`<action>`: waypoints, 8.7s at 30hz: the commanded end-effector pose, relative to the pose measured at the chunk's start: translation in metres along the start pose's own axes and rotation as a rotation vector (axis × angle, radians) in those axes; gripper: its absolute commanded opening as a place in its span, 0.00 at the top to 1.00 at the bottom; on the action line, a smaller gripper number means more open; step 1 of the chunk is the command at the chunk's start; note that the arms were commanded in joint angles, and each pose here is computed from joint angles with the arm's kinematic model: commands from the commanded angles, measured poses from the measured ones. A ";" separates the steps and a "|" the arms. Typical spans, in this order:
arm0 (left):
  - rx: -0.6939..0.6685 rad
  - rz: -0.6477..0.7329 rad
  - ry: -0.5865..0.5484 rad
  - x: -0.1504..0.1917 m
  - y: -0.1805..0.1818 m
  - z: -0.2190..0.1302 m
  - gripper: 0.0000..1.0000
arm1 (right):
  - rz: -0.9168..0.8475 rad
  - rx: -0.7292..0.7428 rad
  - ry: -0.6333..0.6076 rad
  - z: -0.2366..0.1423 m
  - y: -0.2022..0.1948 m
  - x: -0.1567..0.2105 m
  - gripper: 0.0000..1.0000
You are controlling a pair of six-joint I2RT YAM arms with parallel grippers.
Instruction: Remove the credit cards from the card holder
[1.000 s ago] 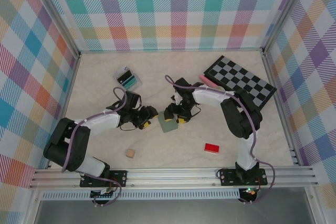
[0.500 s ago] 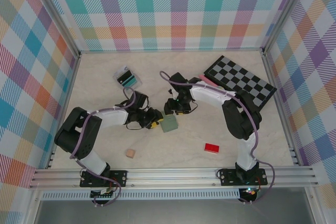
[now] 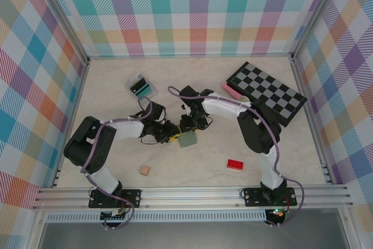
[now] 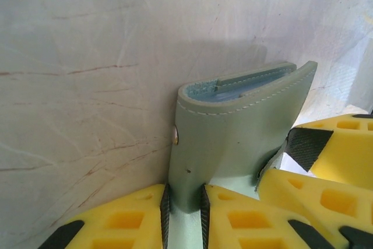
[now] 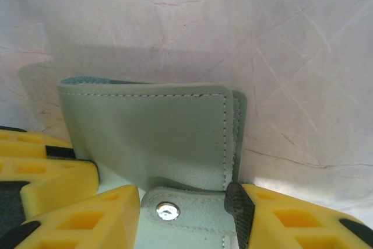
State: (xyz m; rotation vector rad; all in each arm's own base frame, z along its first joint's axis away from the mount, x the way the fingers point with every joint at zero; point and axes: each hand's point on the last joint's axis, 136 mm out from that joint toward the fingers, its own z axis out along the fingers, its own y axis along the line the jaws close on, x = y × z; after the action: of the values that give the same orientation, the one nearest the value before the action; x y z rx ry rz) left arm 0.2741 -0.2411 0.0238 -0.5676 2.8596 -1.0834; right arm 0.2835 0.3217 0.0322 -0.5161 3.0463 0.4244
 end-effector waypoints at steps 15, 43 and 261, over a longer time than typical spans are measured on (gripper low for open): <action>-0.169 -0.023 0.006 0.006 0.042 0.007 0.84 | 0.013 0.160 0.054 0.025 -0.021 0.013 0.58; -0.169 0.020 -0.012 -0.003 0.022 -0.004 0.66 | 0.173 0.036 -0.094 -0.021 -0.049 -0.003 0.51; 0.097 0.220 0.034 0.005 -0.084 -0.016 0.19 | 0.294 0.005 -0.264 -0.072 -0.067 -0.014 0.61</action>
State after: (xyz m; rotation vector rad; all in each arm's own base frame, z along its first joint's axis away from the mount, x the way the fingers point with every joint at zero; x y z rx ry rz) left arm 0.2939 -0.2792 0.0778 -0.2496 2.8367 -1.1101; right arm 0.3201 0.2462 0.0794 0.0043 2.8950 0.4335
